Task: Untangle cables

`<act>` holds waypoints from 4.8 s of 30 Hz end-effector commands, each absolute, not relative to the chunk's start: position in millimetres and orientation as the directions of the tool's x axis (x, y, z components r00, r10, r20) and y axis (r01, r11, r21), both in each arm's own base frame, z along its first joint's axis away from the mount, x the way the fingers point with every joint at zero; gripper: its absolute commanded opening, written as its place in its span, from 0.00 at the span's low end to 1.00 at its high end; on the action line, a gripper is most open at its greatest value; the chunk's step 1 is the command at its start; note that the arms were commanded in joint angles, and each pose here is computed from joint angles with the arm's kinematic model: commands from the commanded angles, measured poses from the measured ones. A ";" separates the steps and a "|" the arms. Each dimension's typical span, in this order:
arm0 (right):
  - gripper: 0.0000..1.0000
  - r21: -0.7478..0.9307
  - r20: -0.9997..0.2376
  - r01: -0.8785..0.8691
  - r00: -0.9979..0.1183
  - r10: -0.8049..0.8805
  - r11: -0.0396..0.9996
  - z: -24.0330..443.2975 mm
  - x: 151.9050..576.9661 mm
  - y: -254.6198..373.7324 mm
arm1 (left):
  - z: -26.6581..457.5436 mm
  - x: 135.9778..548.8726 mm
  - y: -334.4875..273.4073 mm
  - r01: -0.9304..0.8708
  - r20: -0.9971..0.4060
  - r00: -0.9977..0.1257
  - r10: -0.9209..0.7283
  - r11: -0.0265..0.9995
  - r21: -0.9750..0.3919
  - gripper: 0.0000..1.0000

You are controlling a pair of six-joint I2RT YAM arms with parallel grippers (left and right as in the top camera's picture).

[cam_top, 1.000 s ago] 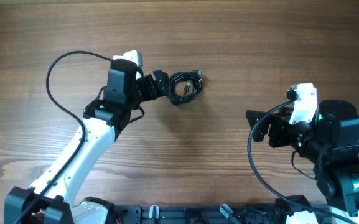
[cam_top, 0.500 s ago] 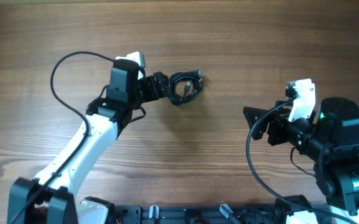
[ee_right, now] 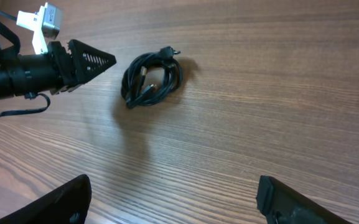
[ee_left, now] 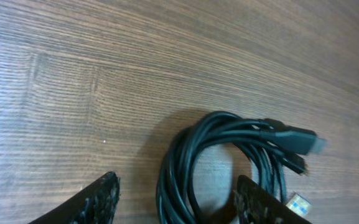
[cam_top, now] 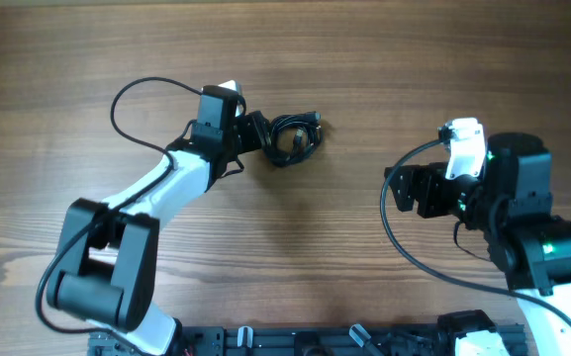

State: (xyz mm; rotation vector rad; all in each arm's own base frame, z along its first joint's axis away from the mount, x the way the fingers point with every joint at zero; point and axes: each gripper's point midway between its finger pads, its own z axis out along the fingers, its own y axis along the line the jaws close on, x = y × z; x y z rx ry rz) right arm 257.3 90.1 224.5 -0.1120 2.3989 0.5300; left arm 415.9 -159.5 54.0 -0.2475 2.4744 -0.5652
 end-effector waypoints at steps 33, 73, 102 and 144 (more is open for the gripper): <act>0.77 0.344 -0.620 -0.299 -0.784 -0.023 0.890 218.7 265.8 123.9 | 118.6 432.5 -167.8 0.071 -0.704 -0.675 -0.221 0.931 -0.359 0.04; 0.75 0.469 -0.684 -0.375 -0.727 0.061 0.800 253.2 275.2 183.2 | 225.8 370.9 -165.2 0.102 -0.670 -0.649 -0.360 0.832 -0.545 0.04; 0.65 0.644 -0.589 -0.315 -0.786 0.189 0.697 254.4 298.4 213.6 | 221.0 355.3 -172.0 -0.053 -0.472 -0.713 -0.518 0.712 -0.700 0.04; 0.49 0.504 -0.742 -0.527 -0.669 0.031 0.685 244.5 314.1 267.6 | 219.5 326.1 -203.3 -0.740 0.524 -0.402 -0.751 -0.071 -0.668 0.04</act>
